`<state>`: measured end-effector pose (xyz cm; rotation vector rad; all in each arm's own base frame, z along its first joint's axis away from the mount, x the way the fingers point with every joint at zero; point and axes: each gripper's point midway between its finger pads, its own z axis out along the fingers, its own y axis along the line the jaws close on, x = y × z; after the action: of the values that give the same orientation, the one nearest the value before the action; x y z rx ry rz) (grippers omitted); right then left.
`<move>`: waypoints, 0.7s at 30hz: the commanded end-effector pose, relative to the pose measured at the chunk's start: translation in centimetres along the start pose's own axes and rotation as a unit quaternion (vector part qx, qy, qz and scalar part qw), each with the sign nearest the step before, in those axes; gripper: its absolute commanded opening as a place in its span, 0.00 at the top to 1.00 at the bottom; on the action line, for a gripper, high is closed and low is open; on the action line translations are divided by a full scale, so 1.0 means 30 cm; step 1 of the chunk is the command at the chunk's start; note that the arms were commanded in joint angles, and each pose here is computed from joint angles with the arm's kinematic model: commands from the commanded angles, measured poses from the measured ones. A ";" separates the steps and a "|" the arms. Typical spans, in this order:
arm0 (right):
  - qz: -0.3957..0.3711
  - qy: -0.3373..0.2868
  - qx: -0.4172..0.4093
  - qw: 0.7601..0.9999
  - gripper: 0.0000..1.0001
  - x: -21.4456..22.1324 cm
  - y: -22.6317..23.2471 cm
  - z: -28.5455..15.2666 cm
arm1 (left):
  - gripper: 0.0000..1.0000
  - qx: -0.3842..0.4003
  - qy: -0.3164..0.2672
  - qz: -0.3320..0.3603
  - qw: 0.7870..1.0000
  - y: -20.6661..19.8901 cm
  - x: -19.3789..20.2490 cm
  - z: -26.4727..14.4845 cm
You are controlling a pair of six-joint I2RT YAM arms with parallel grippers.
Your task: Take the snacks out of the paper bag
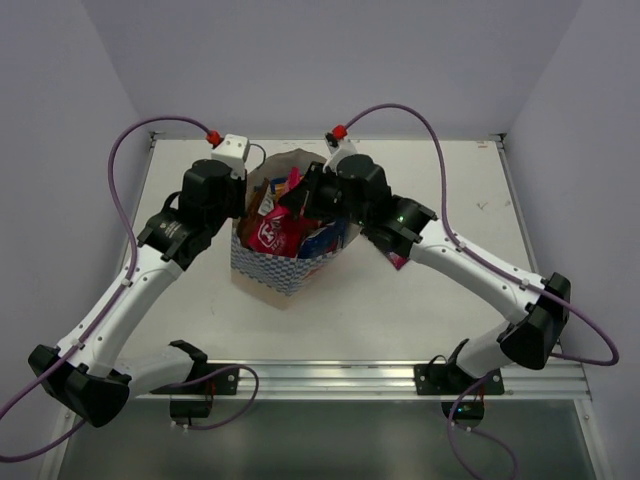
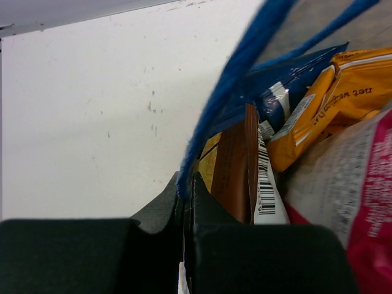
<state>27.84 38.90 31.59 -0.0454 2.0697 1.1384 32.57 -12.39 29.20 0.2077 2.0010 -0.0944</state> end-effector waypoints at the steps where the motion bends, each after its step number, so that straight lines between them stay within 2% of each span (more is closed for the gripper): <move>1: -0.043 -0.077 -0.098 0.991 1.00 -0.201 0.234 -0.131 | 1.00 -0.013 -0.043 0.006 0.999 0.019 -0.080 -0.031; 5: -0.057 -0.097 -0.099 0.989 1.00 -0.264 0.259 -0.141 | 1.00 -0.023 -0.057 -0.004 0.998 0.032 -0.108 -0.044; 13: -0.060 -0.068 -0.091 0.992 1.00 -0.257 0.224 -0.047 | 1.00 -0.050 -0.074 -0.011 0.996 0.066 -0.149 -0.060; 16: -0.073 -0.078 -0.107 0.989 1.00 -0.307 0.263 -0.077 | 1.00 -0.074 -0.079 -0.004 0.994 0.099 -0.157 -0.065; 21: -0.099 -0.134 -0.123 0.978 1.00 -0.479 0.347 -0.217 | 1.00 -0.099 -0.092 -0.006 0.991 0.163 -0.190 -0.060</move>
<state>30.93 38.88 39.81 -0.1822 1.9178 1.1446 33.02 -9.84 29.29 0.1594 1.9952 0.0462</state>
